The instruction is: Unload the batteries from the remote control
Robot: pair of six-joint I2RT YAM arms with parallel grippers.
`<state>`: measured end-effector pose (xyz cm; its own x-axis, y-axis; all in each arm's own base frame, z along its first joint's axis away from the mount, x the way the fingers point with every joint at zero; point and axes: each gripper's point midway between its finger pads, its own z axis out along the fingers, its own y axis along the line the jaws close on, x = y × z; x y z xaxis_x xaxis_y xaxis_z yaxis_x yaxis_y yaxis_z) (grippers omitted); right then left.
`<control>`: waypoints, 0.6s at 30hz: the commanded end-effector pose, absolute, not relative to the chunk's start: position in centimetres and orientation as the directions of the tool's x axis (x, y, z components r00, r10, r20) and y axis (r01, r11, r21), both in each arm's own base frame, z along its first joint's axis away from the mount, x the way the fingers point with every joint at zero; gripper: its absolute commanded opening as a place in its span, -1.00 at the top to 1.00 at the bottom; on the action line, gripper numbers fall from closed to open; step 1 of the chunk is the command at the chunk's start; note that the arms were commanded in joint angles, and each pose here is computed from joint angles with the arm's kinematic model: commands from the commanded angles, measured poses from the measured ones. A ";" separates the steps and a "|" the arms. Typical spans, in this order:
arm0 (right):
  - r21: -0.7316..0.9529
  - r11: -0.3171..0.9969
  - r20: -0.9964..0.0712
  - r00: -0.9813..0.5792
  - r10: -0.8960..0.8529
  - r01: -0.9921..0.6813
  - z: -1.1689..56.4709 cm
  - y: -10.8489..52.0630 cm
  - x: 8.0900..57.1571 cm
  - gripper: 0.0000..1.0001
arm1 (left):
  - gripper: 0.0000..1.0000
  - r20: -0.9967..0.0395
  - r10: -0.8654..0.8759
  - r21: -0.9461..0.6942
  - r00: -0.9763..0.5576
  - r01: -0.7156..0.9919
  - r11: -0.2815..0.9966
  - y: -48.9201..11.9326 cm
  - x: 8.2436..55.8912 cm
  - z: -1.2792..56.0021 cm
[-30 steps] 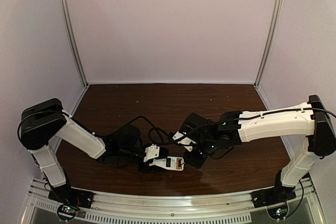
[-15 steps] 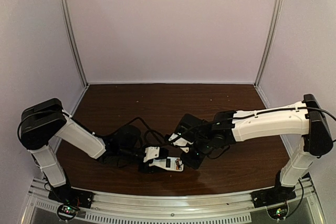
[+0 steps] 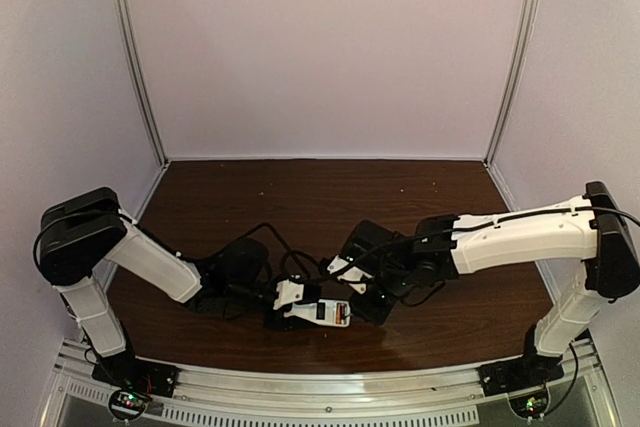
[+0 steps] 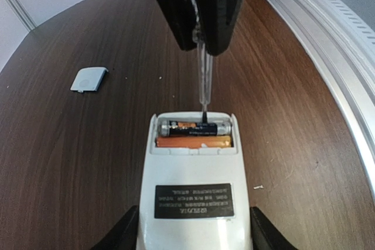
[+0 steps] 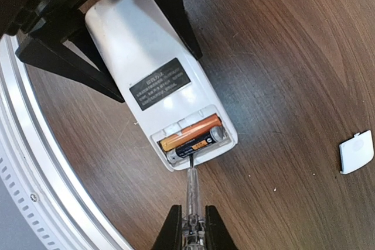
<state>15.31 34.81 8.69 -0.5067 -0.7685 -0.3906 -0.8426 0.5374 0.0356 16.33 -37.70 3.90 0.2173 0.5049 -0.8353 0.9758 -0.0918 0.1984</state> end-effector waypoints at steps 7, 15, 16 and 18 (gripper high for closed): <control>0.076 0.552 -0.459 -0.521 -0.720 -0.830 9.0 34.1 14.6 1.00 | 1.00 -0.867 0.416 0.255 0.276 0.961 -0.107 -39.3 16.6 6.4; 0.094 0.559 -0.502 -0.524 -0.688 -0.824 9.5 33.9 14.6 1.00 | 1.00 -0.871 0.403 0.256 0.279 0.960 -0.113 -39.3 16.4 6.8; 0.096 0.560 -0.507 -0.524 -0.684 -0.823 9.6 33.9 14.5 1.00 | 1.00 -0.873 0.401 0.255 0.280 0.960 -0.114 -39.3 16.3 6.9; 0.095 0.565 -0.515 -0.526 -0.677 -0.820 9.6 33.8 14.6 1.00 | 1.00 -0.874 0.398 0.255 0.280 0.960 -0.116 -39.2 16.2 7.0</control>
<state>14.65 33.95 9.22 -0.5202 -0.7000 -0.4893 -0.8279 0.5539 0.0878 16.09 -38.05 4.46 0.2278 0.4778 -0.8484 0.9737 -0.1070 0.2012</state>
